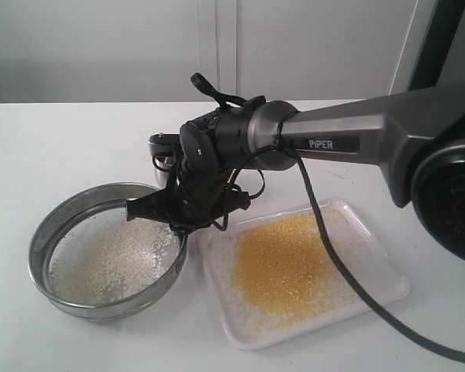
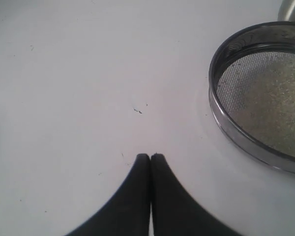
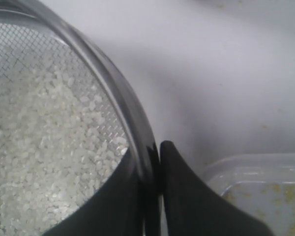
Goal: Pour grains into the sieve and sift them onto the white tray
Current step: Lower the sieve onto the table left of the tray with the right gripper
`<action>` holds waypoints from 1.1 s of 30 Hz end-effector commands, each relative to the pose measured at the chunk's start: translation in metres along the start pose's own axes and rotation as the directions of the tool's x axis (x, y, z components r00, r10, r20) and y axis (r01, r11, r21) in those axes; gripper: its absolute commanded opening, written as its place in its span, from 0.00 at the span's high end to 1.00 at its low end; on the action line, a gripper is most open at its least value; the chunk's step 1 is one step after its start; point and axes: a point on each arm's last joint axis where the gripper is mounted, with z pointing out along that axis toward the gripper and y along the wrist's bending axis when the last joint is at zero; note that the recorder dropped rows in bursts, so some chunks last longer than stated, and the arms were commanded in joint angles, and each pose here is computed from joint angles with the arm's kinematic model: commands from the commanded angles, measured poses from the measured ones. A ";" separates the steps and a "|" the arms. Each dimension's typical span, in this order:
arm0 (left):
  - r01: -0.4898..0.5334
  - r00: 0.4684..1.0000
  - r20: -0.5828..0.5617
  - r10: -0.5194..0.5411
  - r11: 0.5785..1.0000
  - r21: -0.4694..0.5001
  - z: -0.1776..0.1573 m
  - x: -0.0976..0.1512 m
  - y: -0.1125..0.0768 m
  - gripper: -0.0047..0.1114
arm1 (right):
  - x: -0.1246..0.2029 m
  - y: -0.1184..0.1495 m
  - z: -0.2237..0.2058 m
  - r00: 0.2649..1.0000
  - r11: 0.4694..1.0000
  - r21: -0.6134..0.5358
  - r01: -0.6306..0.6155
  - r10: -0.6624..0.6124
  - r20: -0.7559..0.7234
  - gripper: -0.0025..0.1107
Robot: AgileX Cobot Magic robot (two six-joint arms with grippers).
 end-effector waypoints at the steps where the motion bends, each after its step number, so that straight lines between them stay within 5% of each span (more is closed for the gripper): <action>1: 0.007 1.000 -0.002 -0.007 1.000 0.004 0.000 0.002 -0.001 0.96 | -0.007 0.002 -0.005 0.999 1.000 -0.020 -0.019 0.019 0.031 0.98; 4: 0.007 1.000 -0.002 -0.007 1.000 0.004 0.000 0.002 -0.001 0.96 | -0.006 0.001 -0.005 1.000 1.000 -0.015 -0.019 0.019 0.021 0.88; 9: 0.007 1.000 -0.002 -0.007 1.000 0.004 0.000 0.002 -0.001 0.96 | -0.005 0.001 -0.005 1.000 1.000 -0.013 -0.019 0.019 0.017 0.52; 33: 0.007 1.000 -0.002 -0.007 1.000 0.004 0.000 0.002 -0.001 0.96 | -0.008 0.005 -0.047 1.000 1.000 -0.012 -0.013 0.013 0.005 0.53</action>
